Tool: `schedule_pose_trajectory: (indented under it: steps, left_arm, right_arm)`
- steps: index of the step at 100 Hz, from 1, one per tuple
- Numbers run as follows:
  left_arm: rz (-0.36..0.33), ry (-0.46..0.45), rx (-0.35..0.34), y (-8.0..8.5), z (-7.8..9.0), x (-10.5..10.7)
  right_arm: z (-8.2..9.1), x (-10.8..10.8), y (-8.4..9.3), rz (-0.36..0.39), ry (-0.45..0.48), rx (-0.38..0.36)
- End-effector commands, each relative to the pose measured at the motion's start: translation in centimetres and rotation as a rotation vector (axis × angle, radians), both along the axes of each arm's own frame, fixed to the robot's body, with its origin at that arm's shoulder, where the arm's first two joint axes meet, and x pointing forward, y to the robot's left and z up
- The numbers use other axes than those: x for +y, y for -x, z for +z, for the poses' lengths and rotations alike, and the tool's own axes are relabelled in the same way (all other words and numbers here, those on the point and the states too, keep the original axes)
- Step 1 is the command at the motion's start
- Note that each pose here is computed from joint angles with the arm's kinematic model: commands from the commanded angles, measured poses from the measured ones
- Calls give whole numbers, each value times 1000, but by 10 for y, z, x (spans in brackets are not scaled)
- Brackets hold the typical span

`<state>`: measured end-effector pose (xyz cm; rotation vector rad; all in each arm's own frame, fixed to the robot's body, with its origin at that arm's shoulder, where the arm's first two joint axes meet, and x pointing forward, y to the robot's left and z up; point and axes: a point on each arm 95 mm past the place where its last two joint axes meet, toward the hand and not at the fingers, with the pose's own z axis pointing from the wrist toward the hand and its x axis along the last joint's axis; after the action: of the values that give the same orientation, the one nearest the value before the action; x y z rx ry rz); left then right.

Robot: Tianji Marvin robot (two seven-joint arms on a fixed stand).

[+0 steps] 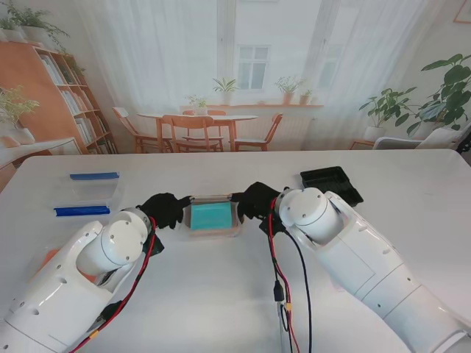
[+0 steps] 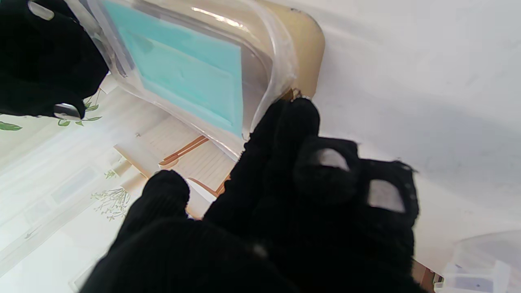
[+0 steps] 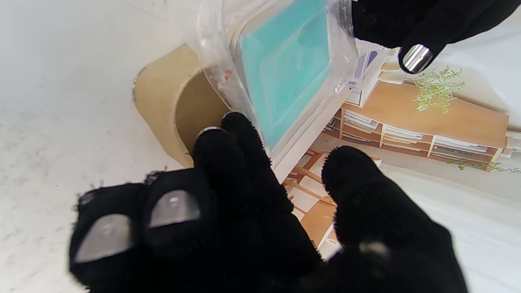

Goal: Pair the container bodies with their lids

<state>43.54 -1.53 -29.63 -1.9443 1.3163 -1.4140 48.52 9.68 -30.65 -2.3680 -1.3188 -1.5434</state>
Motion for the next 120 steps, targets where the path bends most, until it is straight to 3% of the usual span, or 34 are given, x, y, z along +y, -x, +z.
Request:
schedule_pose_trajectory:
  steps: [1, 68, 120]
  left_arm:
    - [-22, 30, -1, -2, 3, -13]
    - [-8, 5, 32, -40, 2, -18]
    - [-3, -25, 86, -47, -7, -19]
  right_arm:
    - [9, 16, -2, 36, -36, -3]
    - [-2, 17, -38, 18, 21, 46]
    - [-6, 16, -44, 6, 54, 51]
